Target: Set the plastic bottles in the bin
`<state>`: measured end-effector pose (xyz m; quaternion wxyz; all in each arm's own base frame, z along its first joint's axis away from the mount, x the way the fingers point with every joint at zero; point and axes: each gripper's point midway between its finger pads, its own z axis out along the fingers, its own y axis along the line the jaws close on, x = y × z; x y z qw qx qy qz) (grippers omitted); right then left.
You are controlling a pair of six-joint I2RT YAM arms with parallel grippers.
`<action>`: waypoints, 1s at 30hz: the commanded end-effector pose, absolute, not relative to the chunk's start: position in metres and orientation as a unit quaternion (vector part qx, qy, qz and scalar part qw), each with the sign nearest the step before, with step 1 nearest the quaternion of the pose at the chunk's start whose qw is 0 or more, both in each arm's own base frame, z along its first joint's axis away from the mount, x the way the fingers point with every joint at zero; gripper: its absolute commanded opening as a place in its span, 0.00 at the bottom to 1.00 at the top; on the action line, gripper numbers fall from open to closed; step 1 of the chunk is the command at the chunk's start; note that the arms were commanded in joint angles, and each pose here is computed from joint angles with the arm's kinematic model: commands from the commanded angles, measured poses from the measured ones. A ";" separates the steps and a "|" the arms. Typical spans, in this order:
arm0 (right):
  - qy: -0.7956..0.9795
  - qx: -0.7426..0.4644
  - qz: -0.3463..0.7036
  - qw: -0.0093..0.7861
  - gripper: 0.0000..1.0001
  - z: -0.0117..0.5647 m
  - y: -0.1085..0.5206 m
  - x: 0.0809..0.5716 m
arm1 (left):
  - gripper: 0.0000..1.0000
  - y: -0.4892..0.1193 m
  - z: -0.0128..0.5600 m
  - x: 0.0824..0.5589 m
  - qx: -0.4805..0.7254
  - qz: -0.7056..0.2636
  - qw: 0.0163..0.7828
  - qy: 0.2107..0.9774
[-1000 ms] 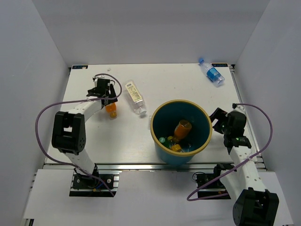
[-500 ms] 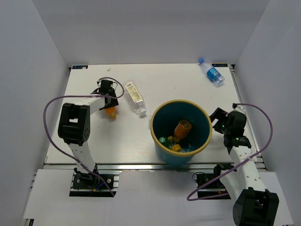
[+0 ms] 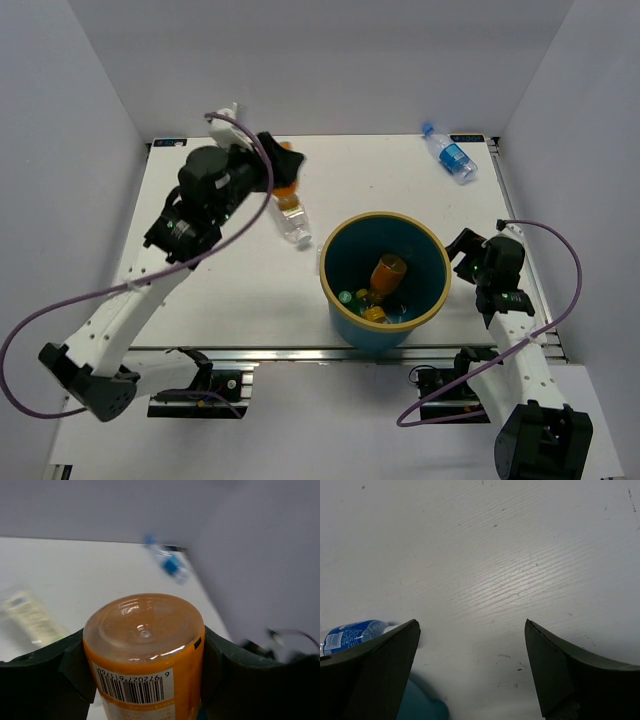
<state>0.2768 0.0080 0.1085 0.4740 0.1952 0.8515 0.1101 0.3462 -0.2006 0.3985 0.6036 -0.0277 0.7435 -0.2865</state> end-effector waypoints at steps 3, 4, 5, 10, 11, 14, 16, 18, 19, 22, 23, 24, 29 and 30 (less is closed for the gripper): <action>0.838 0.199 0.104 0.496 0.89 0.121 0.003 0.280 | 0.44 -0.307 0.418 0.250 0.116 -0.422 0.554 0.709; 0.838 0.199 0.104 0.498 0.89 0.121 0.003 0.280 | 0.44 -0.317 0.417 0.241 0.126 -0.427 0.549 0.708; 0.838 0.199 0.104 0.497 0.89 0.121 0.003 0.280 | 0.44 -0.331 0.409 0.232 0.141 -0.429 0.538 0.712; 0.840 0.197 0.099 0.496 0.89 0.118 0.002 0.280 | 0.63 -0.392 0.379 0.163 0.244 -0.463 0.482 0.702; 0.840 0.196 0.099 0.497 0.89 0.118 0.002 0.280 | 0.72 -0.394 0.377 0.160 0.249 -0.460 0.483 0.702; 0.838 0.190 0.104 0.501 0.89 0.121 0.004 0.281 | 0.98 -0.394 0.380 0.155 0.253 -0.455 0.491 0.699; 0.836 0.187 0.107 0.505 0.89 0.123 0.005 0.282 | 0.98 -0.391 0.387 0.155 0.250 -0.452 0.498 0.697; 0.833 0.184 0.106 0.511 0.89 0.126 0.004 0.282 | 0.98 -0.387 0.385 0.164 0.238 -0.428 0.505 0.710; 0.832 0.184 0.104 0.513 0.89 0.128 0.003 0.282 | 0.98 -0.384 0.398 0.169 0.226 -0.424 0.516 0.709; 0.824 0.194 0.081 0.526 0.89 0.136 -0.007 0.285 | 0.98 -0.373 0.405 0.190 0.182 -0.376 0.538 0.732; 0.822 0.196 0.077 0.530 0.89 0.138 -0.008 0.286 | 0.98 -0.367 0.401 0.196 0.171 -0.356 0.542 0.742; 0.819 0.196 0.076 0.534 0.89 0.143 -0.009 0.287 | 0.98 -0.356 0.402 0.208 0.135 -0.329 0.557 0.750; 0.820 0.173 0.101 0.536 0.89 0.156 -0.001 0.304 | 0.98 -0.303 0.405 0.249 0.045 -0.261 0.592 0.761; 0.823 0.152 0.110 0.537 0.89 0.166 0.004 0.314 | 0.98 -0.288 0.402 0.267 0.024 -0.262 0.586 0.767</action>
